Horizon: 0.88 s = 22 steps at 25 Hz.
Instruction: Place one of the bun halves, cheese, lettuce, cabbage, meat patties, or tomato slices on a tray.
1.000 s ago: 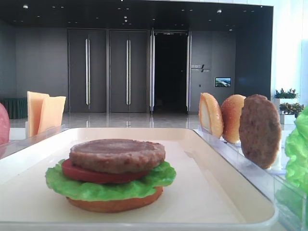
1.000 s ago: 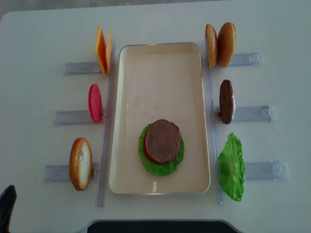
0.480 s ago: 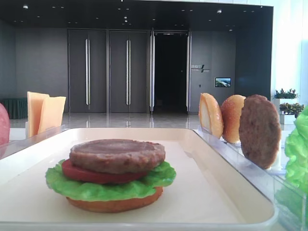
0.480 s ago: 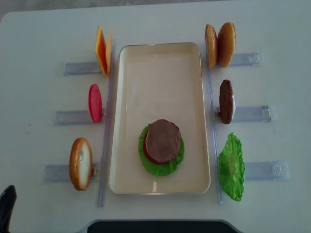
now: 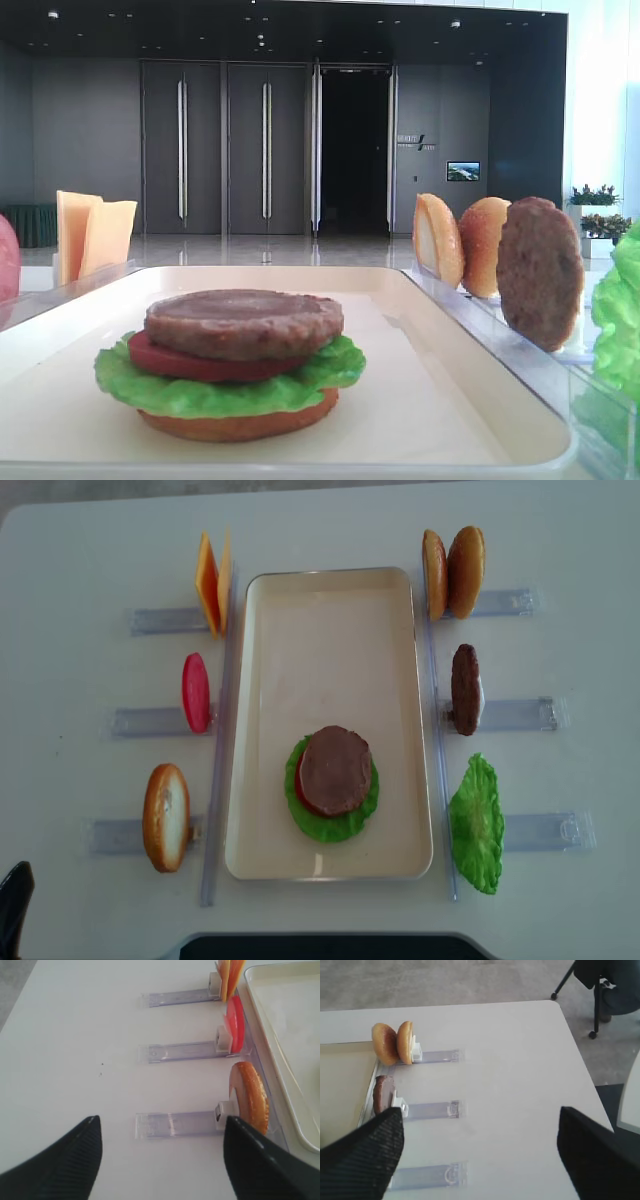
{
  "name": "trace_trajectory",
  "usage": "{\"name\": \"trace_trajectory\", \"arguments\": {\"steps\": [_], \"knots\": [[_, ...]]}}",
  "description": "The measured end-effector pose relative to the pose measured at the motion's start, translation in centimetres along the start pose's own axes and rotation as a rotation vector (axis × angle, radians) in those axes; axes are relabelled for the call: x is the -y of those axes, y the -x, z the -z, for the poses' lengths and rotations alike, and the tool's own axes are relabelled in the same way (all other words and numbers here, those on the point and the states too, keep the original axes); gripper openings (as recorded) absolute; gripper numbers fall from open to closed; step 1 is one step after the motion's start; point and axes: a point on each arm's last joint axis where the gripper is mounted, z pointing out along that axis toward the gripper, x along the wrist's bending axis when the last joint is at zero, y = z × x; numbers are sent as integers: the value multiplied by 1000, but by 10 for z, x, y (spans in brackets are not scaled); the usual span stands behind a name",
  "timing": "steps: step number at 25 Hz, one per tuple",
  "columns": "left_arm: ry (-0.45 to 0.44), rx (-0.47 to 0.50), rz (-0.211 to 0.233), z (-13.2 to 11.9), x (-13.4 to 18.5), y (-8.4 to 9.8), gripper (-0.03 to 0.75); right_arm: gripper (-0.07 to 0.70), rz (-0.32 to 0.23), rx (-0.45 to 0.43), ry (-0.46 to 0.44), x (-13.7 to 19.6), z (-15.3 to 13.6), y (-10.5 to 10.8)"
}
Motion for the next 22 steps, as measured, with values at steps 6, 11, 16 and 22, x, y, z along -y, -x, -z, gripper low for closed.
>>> {"name": "trace_trajectory", "arguments": {"steps": [6,11,16,22], "knots": [[0,0,0,0,0,0,576,591,15,-17,86,43,7,0],[0,0,0,0,0,0,576,591,4,-18,107,70,-2,0],[0,0,0,0,0,0,576,591,-15,-18,70,81,-19,0],[0,0,0,0,0,0,576,591,-15,-16,18,91,-36,0]]}}
